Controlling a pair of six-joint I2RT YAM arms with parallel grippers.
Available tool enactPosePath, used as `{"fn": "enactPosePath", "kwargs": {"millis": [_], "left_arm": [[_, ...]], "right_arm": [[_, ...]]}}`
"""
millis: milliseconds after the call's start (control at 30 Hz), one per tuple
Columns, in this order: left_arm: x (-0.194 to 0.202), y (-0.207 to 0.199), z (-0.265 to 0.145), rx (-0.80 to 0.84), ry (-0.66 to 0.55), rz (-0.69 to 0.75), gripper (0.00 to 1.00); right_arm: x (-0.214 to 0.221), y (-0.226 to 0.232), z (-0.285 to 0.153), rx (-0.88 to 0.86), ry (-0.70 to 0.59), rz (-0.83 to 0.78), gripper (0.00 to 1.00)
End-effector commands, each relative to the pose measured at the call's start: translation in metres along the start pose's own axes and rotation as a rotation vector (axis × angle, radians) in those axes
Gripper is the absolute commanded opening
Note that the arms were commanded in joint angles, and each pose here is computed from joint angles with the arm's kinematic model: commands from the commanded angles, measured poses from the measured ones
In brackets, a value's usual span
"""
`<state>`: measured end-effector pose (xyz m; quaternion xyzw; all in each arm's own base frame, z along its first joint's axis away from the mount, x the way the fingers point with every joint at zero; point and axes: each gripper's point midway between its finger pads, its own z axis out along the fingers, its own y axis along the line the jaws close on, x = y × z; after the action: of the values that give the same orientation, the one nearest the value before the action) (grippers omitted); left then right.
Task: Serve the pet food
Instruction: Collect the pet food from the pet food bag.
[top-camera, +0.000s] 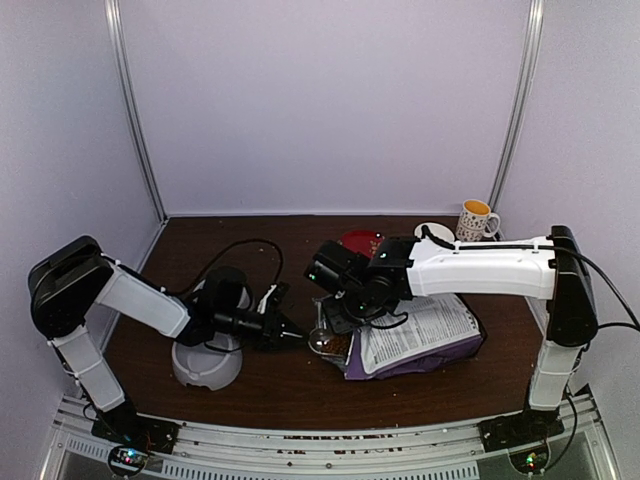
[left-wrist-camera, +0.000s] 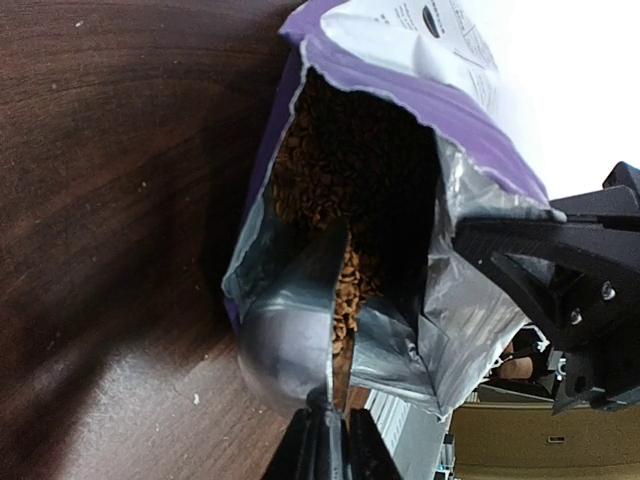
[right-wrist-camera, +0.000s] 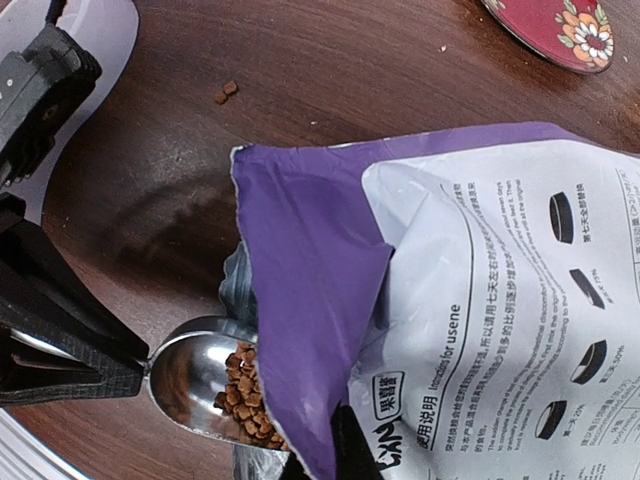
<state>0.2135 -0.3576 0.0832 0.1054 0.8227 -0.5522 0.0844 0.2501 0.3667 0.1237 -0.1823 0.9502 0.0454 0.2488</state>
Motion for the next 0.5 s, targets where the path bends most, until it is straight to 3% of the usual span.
{"fn": "enactPosePath", "kwargs": {"millis": [0,467], "left_arm": [[-0.01,-0.014,-0.008,0.025,-0.038,0.039,0.0],[-0.018,-0.008,-0.025,-0.153,-0.068,0.112,0.0]], "right_arm": [[0.003,-0.019,-0.005,0.046,0.013,0.027,0.0],[0.004,-0.015,-0.001,0.032,0.025,0.028,0.0]]}}
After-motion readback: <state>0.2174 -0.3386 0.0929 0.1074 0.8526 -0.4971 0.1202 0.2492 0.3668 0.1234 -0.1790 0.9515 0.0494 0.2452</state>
